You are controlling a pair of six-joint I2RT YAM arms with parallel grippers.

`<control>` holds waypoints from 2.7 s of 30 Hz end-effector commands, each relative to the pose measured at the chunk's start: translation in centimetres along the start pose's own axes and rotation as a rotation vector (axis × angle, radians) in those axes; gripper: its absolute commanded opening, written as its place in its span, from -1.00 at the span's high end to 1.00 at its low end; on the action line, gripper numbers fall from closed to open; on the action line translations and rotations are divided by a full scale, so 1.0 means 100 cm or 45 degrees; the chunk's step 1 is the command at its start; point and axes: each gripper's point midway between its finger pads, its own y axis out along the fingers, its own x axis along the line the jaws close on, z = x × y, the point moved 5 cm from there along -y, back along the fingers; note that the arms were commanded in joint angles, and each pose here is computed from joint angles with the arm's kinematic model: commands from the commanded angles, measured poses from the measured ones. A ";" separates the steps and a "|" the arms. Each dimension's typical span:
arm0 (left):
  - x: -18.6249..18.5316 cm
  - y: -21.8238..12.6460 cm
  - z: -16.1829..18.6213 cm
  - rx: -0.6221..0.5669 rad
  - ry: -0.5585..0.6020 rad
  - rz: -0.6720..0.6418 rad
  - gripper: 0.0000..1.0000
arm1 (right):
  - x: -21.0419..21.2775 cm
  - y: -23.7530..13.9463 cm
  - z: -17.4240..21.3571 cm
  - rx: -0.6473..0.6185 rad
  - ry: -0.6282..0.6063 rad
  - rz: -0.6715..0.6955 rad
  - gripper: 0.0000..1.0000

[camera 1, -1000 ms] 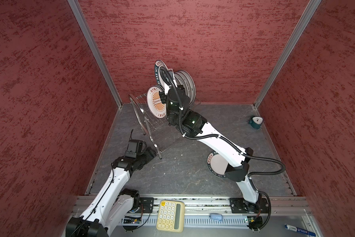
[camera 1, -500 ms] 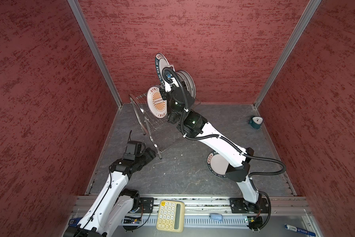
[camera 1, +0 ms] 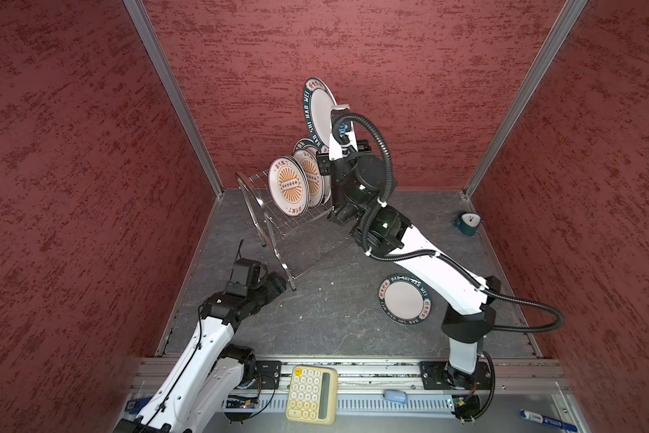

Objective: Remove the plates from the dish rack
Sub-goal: 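Lift the green-rimmed plate up out of the rack with the right gripper, then grasp the held plate's rim with the left gripper while the right gripper holds it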

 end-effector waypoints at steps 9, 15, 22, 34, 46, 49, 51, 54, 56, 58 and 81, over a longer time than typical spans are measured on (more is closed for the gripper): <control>-0.019 -0.015 0.003 -0.033 0.045 0.058 -0.72 | -0.103 -0.054 -0.014 -0.012 0.216 0.153 1.00; -0.035 -0.014 0.014 -0.017 0.123 0.083 -0.74 | -0.167 -0.098 0.028 0.109 0.314 0.270 1.00; -0.064 -0.017 0.027 -0.008 0.248 0.165 -0.74 | -0.216 -0.148 0.103 0.312 0.441 0.362 1.00; -0.123 0.008 0.060 0.058 0.437 0.349 -0.75 | -0.213 -0.193 0.205 0.797 0.692 0.201 1.00; -0.163 0.019 0.063 0.095 0.515 0.517 -0.77 | -0.175 -0.175 0.271 1.173 0.935 -0.050 1.00; -0.167 0.024 0.061 0.113 0.497 0.548 -0.77 | -0.168 -0.168 0.285 1.224 1.014 -0.127 1.00; -0.169 0.028 0.059 0.123 0.485 0.559 -0.76 | -0.165 -0.165 0.290 1.236 1.070 -0.176 1.00; -0.173 0.032 0.056 0.141 0.467 0.589 -0.75 | -0.159 -0.161 0.298 1.272 1.130 -0.246 1.00; -0.177 0.035 0.054 0.158 0.458 0.612 -0.74 | -0.153 -0.160 0.305 1.309 1.174 -0.306 1.00; -0.180 0.039 0.054 0.172 0.457 0.627 -0.74 | -0.149 -0.159 0.312 1.330 1.221 -0.351 1.00; -0.196 0.055 0.056 0.240 0.410 0.736 0.13 | -0.136 -0.157 0.348 1.395 1.430 -0.554 1.00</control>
